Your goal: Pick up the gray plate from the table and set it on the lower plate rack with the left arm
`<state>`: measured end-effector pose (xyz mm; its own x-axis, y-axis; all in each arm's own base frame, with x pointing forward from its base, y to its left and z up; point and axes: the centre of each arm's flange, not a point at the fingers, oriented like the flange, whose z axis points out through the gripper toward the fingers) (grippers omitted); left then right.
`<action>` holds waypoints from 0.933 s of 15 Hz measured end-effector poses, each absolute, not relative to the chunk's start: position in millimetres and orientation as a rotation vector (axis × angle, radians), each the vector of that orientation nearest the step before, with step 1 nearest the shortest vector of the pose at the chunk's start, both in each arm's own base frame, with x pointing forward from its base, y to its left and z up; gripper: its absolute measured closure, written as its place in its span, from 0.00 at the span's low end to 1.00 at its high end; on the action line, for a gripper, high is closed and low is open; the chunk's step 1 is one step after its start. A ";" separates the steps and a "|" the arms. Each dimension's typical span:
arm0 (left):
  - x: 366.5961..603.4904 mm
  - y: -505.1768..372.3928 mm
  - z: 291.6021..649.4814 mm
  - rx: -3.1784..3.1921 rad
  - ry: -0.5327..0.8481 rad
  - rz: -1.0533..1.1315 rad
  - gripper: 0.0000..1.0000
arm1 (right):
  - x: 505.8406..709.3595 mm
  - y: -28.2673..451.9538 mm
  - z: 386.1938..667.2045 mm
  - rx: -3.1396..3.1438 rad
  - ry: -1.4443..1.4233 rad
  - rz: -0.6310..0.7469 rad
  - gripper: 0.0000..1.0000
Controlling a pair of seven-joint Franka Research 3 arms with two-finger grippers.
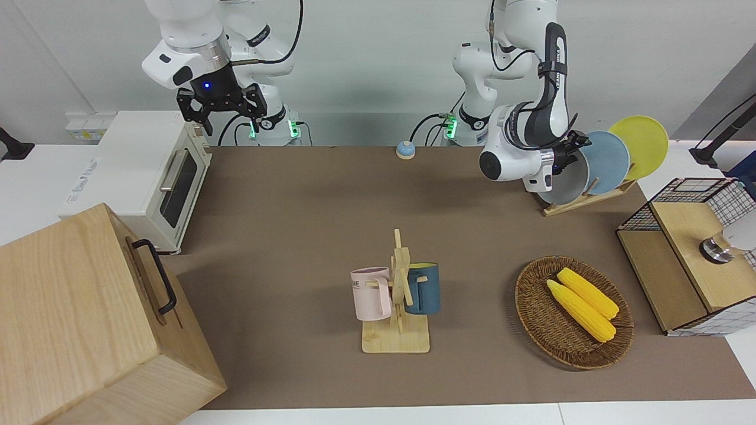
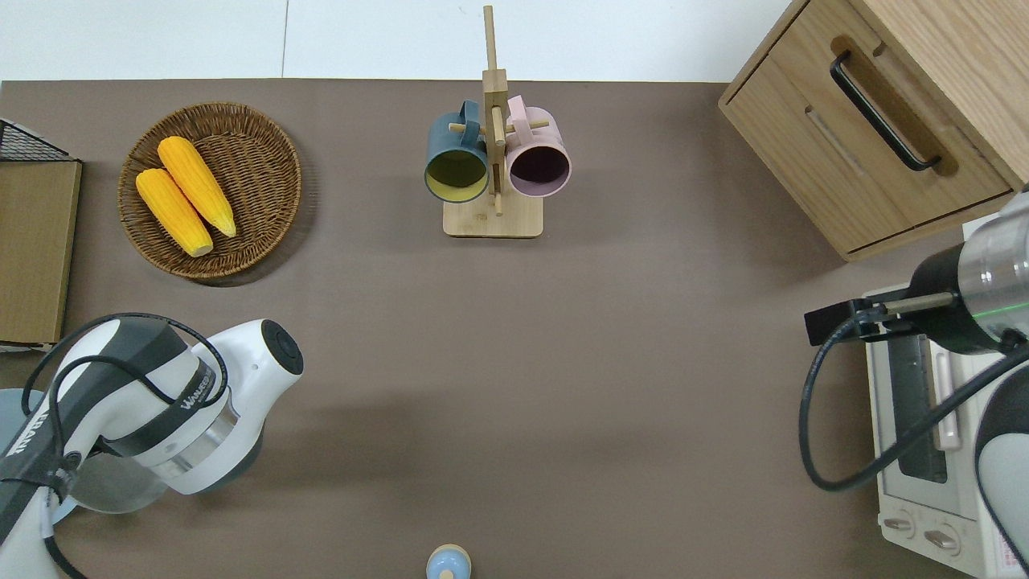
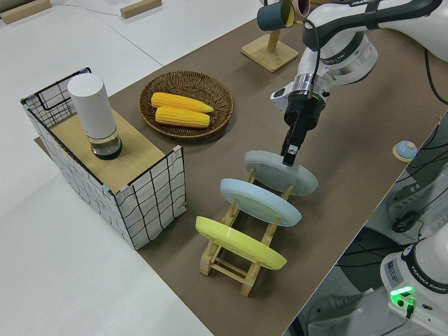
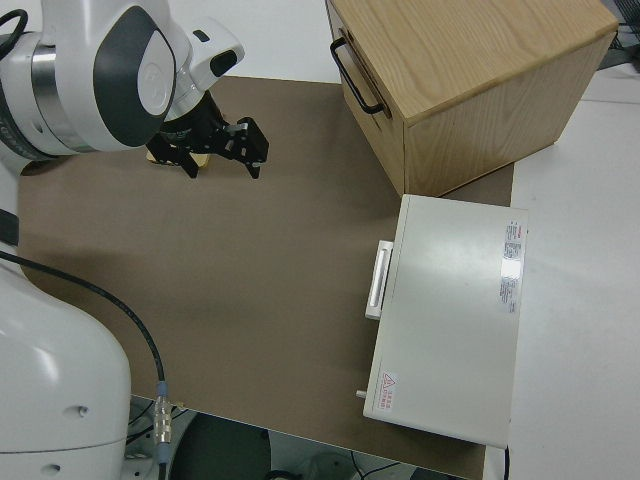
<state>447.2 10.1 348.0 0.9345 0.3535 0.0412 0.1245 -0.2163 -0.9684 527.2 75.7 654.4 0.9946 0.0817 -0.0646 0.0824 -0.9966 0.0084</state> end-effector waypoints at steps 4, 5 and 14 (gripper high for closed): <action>464.5 5.8 369.5 -1.821 -0.375 0.188 0.00 | 527.2 75.7 654.4 3.126 0.129 -0.101 0.01; 472.6 3.4 381.0 -1.846 -0.377 0.186 0.00 | 527.2 75.7 654.4 3.126 0.129 -0.101 0.01; 531.8 -24.3 518.1 -2.298 -0.426 0.200 0.00 | 527.2 75.7 654.4 3.126 0.129 -0.101 0.01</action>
